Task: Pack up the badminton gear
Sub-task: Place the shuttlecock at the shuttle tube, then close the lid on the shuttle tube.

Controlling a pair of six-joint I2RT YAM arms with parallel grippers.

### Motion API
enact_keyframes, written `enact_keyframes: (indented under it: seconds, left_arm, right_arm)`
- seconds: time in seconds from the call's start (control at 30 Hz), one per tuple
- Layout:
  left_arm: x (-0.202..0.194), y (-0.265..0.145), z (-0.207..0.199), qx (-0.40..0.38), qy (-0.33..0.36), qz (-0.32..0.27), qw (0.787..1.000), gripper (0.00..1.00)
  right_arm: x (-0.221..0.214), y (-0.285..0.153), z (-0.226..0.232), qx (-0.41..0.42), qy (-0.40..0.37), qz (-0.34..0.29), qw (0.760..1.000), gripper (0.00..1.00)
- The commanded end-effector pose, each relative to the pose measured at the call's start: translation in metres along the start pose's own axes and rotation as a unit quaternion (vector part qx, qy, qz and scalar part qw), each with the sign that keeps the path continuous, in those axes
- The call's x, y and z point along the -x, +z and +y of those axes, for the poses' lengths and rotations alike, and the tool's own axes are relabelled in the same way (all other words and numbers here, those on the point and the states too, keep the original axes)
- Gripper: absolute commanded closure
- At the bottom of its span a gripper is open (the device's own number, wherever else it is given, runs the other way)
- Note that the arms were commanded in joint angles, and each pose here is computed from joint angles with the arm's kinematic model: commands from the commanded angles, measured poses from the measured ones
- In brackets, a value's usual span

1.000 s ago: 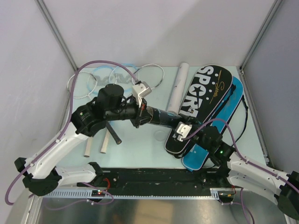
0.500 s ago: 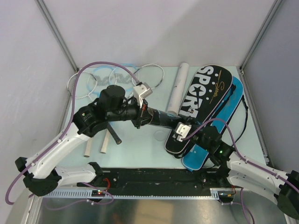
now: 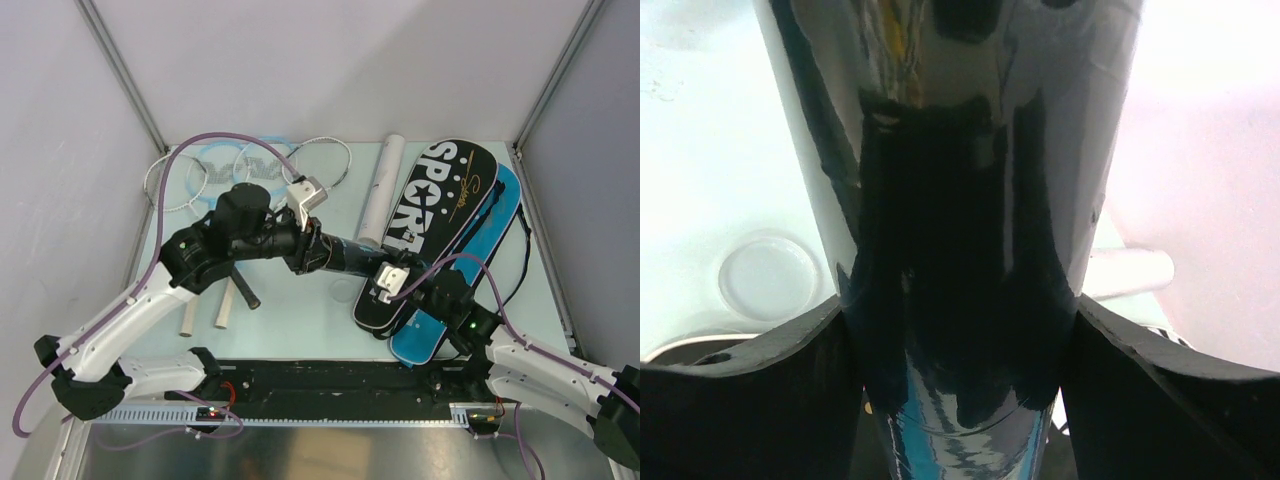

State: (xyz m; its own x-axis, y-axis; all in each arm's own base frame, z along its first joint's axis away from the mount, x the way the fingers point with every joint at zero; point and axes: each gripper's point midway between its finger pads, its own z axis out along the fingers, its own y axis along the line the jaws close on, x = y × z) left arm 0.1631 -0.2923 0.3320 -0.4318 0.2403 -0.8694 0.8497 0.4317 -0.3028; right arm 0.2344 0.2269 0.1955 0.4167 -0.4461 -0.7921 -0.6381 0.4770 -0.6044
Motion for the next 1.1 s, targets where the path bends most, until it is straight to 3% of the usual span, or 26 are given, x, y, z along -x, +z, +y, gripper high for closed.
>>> enact_keyframes:
  seconds: [0.0,0.2,0.5,0.63,0.77,1.07]
  left_arm:
    - [0.015,-0.013,0.005,0.032,0.016,-0.035,0.999,0.57]
    - [0.059,-0.066,-0.005,0.062,0.049,-0.126,0.989,0.34]
    - [0.075,-0.106,-0.008,0.089,0.057,-0.183,0.977,0.27]
    - [0.051,-0.088,0.028,0.162,0.018,-0.155,0.974,0.28]
    - [0.000,-0.040,0.066,0.218,-0.061,-0.085,0.970,0.31]
    - [-0.069,0.038,0.139,0.341,-0.138,0.008,0.930,0.39]
  right_arm:
    - [0.054,0.000,-0.028,-0.038,0.011,-0.087,0.995,0.66]
    - [0.036,-0.003,-0.023,-0.037,0.024,-0.062,0.997,0.66]
    - [0.023,-0.014,-0.046,-0.093,0.079,-0.036,0.992,0.65]
    - [0.016,-0.033,-0.080,-0.182,0.123,-0.015,0.976,0.65]
    - [0.018,-0.060,-0.110,-0.258,0.141,-0.011,0.956,0.65]
    - [0.033,-0.104,-0.138,-0.335,0.137,-0.027,0.932,0.65]
